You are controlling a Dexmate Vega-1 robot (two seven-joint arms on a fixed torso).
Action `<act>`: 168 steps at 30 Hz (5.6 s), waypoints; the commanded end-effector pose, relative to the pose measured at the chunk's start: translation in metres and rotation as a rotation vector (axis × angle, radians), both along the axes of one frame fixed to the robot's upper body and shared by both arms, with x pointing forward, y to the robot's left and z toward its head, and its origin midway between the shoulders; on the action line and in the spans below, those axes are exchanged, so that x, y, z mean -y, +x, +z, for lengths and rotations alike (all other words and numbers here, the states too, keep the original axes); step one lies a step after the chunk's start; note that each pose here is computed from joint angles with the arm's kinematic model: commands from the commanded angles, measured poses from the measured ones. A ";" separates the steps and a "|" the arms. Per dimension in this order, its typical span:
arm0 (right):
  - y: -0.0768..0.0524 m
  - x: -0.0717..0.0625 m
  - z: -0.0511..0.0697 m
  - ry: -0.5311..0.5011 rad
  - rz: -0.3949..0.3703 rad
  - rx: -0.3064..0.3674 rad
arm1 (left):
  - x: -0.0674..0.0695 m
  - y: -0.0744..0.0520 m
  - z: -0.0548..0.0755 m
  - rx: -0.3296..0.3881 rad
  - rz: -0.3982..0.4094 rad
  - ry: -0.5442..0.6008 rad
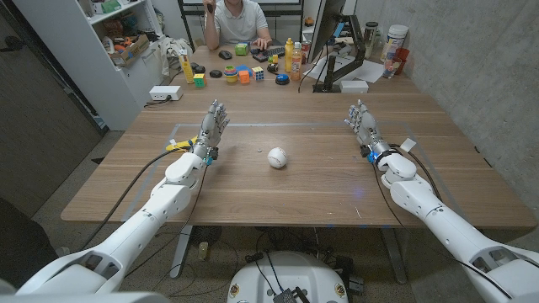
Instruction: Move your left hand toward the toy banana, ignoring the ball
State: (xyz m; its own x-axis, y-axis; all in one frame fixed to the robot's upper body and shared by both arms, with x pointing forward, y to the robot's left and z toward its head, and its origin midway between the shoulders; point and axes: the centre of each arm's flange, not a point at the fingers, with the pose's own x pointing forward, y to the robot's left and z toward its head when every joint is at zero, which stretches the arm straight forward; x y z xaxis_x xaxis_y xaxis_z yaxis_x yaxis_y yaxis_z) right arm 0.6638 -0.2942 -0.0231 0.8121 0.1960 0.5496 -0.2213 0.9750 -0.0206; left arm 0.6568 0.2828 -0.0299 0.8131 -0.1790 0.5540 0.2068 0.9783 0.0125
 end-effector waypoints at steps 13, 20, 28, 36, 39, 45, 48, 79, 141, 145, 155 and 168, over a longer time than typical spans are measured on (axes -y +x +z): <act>0.008 0.004 -0.001 -0.001 0.017 -0.015 | 0.008 -0.005 0.004 0.037 0.068 0.063; 0.012 0.003 -0.003 0.004 0.025 -0.022 | 0.002 -0.022 0.016 0.114 0.178 0.111; 0.016 0.003 -0.004 0.010 0.028 -0.023 | -0.002 -0.044 0.028 0.173 0.417 0.244; 0.020 0.004 -0.006 0.009 0.024 -0.033 | -0.002 -0.067 0.035 0.212 0.801 0.383; 0.021 0.004 -0.006 0.007 0.025 -0.032 | -0.002 -0.072 0.038 0.232 0.891 0.434; 0.024 0.003 -0.004 0.006 0.026 -0.033 | -0.001 -0.079 0.043 0.269 1.050 0.519; 0.025 0.003 -0.004 0.005 0.025 -0.033 | 0.000 -0.082 0.045 0.276 1.133 0.580; 0.035 0.008 -0.002 -0.003 0.027 -0.043 | -0.016 -0.050 0.030 0.155 1.544 0.949; 0.054 0.016 -0.002 0.003 0.017 -0.060 | -0.034 0.028 -0.022 -0.160 1.329 1.032; 0.053 0.016 -0.002 0.005 0.017 -0.060 | -0.034 0.027 -0.021 -0.155 1.329 1.032; 0.050 0.016 -0.002 0.002 0.015 -0.055 | -0.033 0.026 -0.019 -0.145 1.323 1.029; 0.044 0.016 -0.005 0.002 0.012 -0.051 | -0.033 0.020 -0.019 -0.139 1.320 1.025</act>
State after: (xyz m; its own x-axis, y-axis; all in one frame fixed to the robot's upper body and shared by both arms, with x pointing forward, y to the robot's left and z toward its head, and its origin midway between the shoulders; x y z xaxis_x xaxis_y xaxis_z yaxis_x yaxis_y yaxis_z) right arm 0.7118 -0.3092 -0.0258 0.8367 0.2083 0.5064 -0.2371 0.9714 -0.0079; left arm 0.6808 0.3150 -0.0490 0.7209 0.4027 0.5641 -0.6382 0.0684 0.7668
